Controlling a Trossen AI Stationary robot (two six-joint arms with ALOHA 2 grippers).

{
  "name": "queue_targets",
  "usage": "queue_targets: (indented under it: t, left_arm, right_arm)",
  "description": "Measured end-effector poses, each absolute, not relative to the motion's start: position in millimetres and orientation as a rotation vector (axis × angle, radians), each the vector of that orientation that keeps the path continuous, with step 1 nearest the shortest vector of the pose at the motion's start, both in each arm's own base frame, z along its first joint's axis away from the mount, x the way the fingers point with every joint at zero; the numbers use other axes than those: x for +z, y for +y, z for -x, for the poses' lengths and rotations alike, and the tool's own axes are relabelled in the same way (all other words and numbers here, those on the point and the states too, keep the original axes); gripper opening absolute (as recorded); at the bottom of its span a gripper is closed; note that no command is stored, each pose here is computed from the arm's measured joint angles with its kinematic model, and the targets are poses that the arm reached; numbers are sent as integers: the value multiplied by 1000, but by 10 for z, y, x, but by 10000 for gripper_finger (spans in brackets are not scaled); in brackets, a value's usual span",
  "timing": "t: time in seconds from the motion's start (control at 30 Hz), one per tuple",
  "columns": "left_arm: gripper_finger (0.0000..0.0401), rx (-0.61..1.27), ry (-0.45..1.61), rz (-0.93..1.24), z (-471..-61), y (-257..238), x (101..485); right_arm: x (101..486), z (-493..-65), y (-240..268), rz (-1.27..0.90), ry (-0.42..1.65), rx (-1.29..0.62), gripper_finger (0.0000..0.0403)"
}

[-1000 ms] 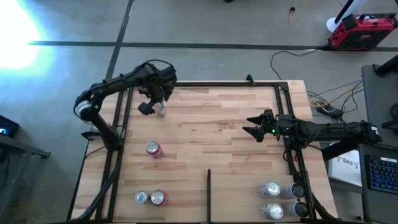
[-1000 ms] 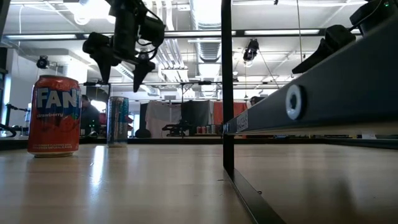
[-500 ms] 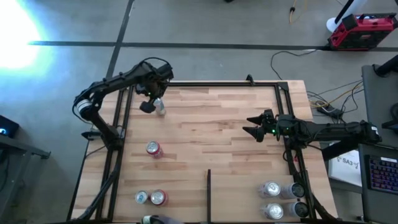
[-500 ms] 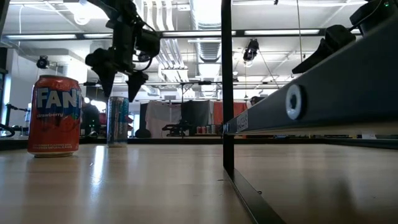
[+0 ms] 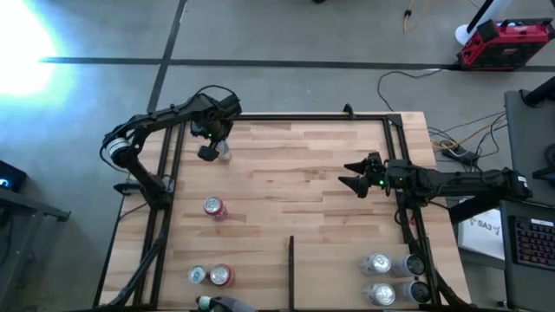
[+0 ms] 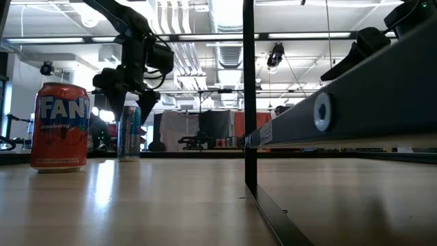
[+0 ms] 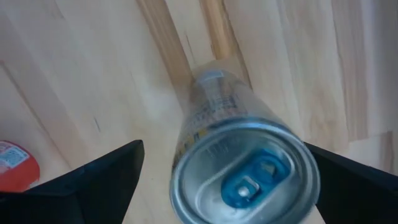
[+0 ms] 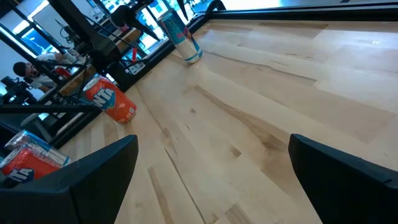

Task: Place canned beverage on shelf
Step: Move the top white/blue soda can to the center of the table

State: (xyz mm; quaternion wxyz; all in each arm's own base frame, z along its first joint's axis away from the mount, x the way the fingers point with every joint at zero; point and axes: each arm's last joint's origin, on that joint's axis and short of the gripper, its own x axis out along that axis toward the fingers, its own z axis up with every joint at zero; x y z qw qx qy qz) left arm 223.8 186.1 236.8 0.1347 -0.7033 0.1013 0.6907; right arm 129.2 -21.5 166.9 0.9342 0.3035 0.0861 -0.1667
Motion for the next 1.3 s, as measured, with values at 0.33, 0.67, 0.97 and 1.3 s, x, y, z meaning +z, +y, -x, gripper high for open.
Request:
queue_targets:
  t: [0.33, 0.67, 0.97, 1.3]
  left_arm:
    - [295, 1990, 326, 1980, -2232, 1852, 2375]
    - [218, 1773, 631, 1759, -2240, 1852, 2376]
    - [244, 1315, 878, 1510, -2411, 1853, 2493]
    - [218, 1167, 864, 1374, -2668, 1688, 2717]
  right_arm:
    - [1669, -1292, -215, -621, 176, -341, 400]
    - [1669, -1292, -215, -621, 176, -341, 400]
    - [1669, -1292, -215, -621, 176, -341, 400]
    - [1669, -1292, -215, -621, 176, -341, 400]
